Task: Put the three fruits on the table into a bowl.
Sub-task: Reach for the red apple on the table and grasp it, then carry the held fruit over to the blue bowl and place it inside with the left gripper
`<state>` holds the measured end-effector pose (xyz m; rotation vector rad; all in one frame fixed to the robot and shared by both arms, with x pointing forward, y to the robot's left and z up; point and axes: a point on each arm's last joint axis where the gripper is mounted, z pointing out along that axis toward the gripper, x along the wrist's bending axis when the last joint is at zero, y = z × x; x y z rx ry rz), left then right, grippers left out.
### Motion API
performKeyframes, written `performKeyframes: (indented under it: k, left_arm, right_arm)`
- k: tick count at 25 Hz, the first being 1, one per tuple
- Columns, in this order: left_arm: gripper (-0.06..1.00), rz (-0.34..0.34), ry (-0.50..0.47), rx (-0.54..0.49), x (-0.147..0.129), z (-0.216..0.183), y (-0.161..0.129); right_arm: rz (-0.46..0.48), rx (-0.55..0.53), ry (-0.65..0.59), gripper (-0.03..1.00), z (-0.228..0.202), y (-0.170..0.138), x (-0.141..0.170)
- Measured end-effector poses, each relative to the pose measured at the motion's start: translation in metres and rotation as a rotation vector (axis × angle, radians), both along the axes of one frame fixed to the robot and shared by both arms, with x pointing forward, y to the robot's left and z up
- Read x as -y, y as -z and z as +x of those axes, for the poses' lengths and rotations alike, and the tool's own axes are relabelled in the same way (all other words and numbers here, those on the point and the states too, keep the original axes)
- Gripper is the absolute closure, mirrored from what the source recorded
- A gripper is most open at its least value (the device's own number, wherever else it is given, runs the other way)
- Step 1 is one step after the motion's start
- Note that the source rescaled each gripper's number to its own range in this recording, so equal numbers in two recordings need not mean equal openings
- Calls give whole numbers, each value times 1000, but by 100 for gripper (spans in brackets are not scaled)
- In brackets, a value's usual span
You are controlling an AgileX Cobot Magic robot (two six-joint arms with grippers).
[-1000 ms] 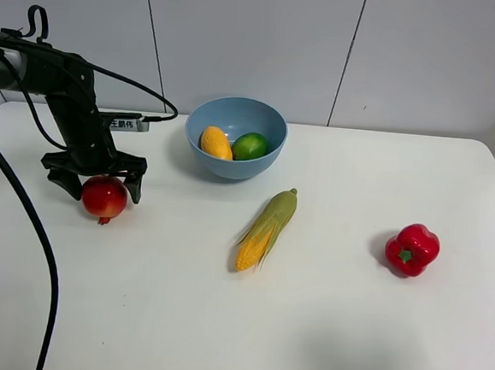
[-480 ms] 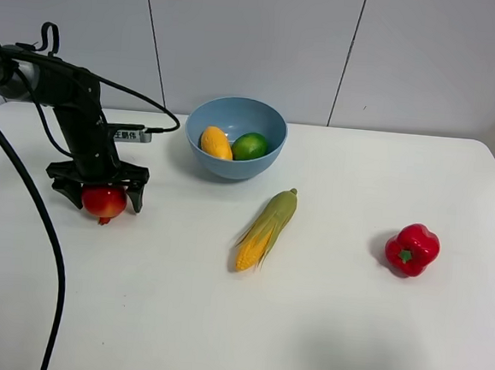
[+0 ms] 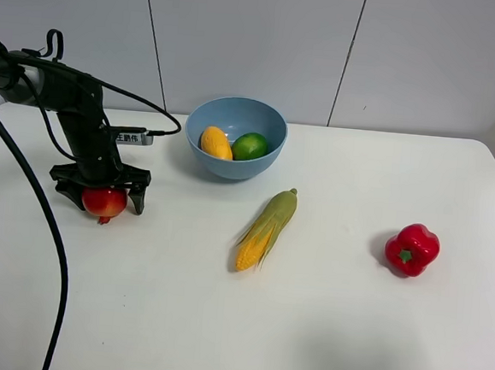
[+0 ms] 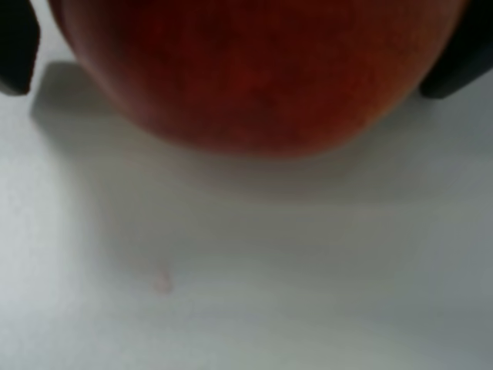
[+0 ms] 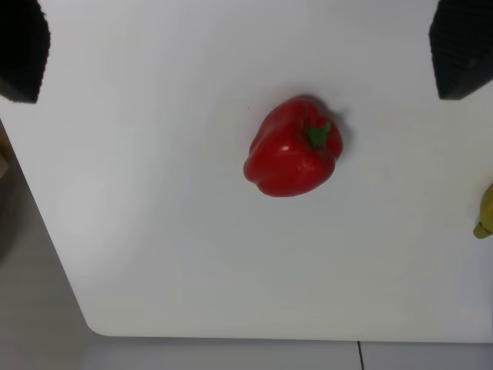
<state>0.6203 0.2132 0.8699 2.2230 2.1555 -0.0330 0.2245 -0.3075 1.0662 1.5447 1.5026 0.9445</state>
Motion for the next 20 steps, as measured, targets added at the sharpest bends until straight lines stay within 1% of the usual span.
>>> performKeyframes:
  k: [5,6,7,8,9,10,11,12,20]
  left_arm:
    - [-3,0,0,0,0,0,0]
    - [-2,0,0,0,0,0,0]
    - [1,0,0,0,0,0,0]
    - [7,0,0,-1,0,0,0]
    - [16,0,0,-2,0,0,0]
    - [31,1,0,-3,0,0,0]
    - [53,1,-1,-4,0,0,0]
    - [63,-1,-3,-4,0,0,0]
    - [62,-10,-12,-6,1,-1,0]
  right_arm:
    - [0,0,0,-3,0,0,0]
    - [0,0,0,-3,0,0,0]
    - [0,0,0,-3,0,0,0]
    - [0,0,0,-3,0,0,0]
    - [0,0,0,-3,0,0,0]
    - [0,0,0,-3,0,0,0]
    - [0,0,0,-3,0,0,0]
    - [0,0,0,-3,0,0,0]
    - [0,0,0,-3,0,0,0]
